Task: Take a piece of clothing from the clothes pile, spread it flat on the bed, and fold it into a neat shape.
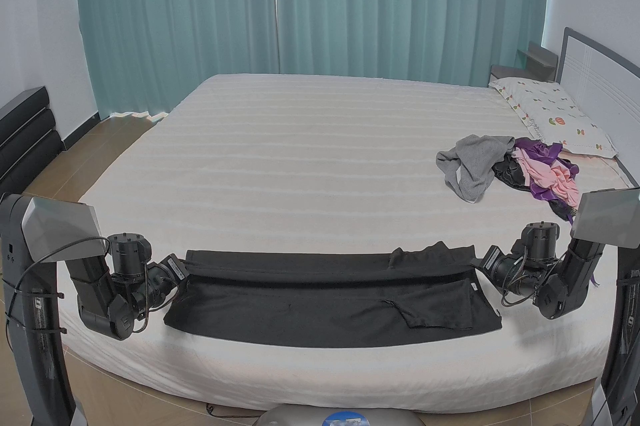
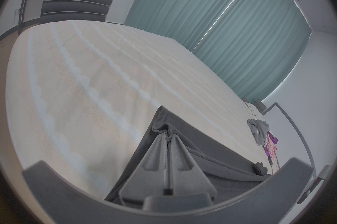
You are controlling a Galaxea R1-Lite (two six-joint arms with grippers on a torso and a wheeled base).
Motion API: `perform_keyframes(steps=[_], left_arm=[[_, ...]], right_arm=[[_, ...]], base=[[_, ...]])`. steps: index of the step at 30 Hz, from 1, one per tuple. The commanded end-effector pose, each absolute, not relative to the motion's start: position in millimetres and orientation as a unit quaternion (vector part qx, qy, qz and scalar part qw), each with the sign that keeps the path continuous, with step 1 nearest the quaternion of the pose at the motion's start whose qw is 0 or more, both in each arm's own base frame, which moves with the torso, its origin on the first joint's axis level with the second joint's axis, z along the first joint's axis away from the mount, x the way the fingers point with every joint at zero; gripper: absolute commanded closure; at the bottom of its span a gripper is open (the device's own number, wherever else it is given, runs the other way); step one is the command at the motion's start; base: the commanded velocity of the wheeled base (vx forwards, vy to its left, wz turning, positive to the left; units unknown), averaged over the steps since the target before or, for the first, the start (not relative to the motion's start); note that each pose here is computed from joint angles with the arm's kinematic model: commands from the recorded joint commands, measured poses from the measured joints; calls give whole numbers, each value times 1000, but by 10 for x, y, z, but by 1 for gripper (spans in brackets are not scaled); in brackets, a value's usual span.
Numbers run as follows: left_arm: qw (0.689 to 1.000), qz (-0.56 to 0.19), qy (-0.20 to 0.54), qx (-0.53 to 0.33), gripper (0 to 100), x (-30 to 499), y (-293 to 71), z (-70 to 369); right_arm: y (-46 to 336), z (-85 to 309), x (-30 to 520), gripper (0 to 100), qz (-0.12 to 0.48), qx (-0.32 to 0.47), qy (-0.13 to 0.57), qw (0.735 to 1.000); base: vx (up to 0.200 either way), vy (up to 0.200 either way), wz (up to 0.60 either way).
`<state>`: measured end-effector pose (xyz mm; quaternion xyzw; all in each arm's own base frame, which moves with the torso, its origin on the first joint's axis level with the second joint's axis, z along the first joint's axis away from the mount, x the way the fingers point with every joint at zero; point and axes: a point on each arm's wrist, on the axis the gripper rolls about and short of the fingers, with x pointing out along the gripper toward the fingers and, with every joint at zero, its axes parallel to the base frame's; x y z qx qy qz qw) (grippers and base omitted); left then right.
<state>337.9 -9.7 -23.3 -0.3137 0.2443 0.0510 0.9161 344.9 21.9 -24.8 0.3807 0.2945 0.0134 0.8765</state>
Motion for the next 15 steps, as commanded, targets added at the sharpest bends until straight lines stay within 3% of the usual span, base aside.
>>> perform_keyframes(steps=[1, 15], left_arm=[[912, 55, 261, -311, 100, 3346, -106, -300], [908, 62, 293, -294, 100, 3306, -100, -353]], right_arm=[[214, -360, 3417, 100, 7, 377, 310, 873], [217, -391, 3377, 100, 8, 367, 317, 875]], base=[[0, 0, 0], [0, 0, 0]])
